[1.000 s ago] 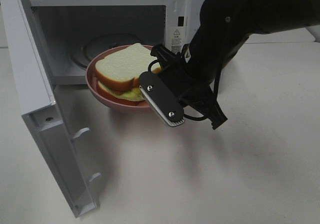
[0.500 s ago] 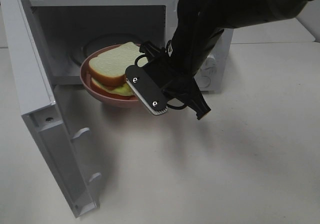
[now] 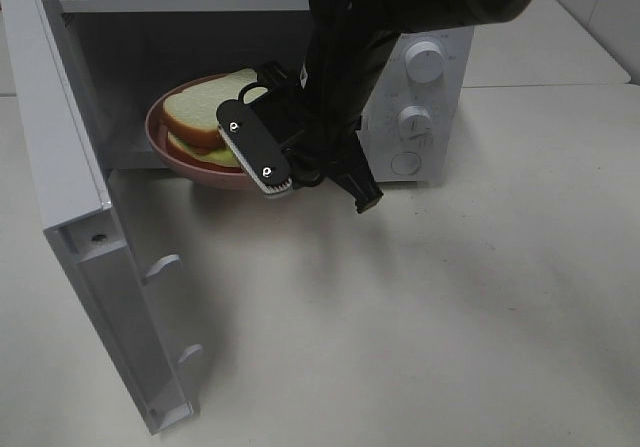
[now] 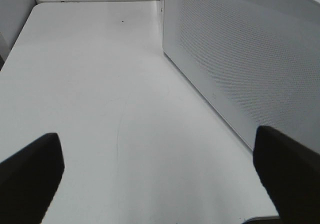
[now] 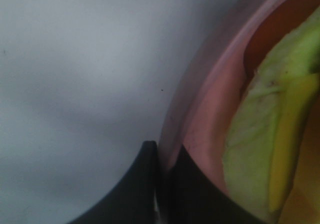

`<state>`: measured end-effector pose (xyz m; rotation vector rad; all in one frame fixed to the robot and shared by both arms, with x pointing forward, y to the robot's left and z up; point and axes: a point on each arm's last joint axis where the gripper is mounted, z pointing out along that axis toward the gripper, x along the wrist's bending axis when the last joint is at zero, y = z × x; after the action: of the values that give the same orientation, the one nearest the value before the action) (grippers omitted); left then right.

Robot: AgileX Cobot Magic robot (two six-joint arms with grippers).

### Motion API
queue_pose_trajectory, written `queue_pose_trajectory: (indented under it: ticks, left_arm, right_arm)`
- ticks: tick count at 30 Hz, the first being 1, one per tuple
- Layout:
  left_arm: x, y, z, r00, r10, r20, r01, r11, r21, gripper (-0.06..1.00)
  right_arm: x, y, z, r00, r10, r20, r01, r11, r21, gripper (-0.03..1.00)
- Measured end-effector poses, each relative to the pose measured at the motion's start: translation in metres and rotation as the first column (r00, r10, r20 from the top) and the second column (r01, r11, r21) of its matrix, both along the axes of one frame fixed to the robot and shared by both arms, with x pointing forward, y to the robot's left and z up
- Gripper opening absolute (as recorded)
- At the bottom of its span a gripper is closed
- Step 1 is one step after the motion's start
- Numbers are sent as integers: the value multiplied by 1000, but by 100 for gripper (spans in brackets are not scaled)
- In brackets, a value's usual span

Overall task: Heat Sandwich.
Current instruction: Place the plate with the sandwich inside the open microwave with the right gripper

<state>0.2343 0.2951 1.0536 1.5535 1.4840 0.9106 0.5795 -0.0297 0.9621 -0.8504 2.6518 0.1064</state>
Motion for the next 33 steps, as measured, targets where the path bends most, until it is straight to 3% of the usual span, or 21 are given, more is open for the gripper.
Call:
queue_pose_trajectory:
  ticks: [33]
  left_arm:
    - [0, 0, 0, 1000, 0, 0, 0, 1000, 0, 97]
  right_arm:
    - [57, 39, -13, 981, -196, 5, 196, 980, 18, 4]
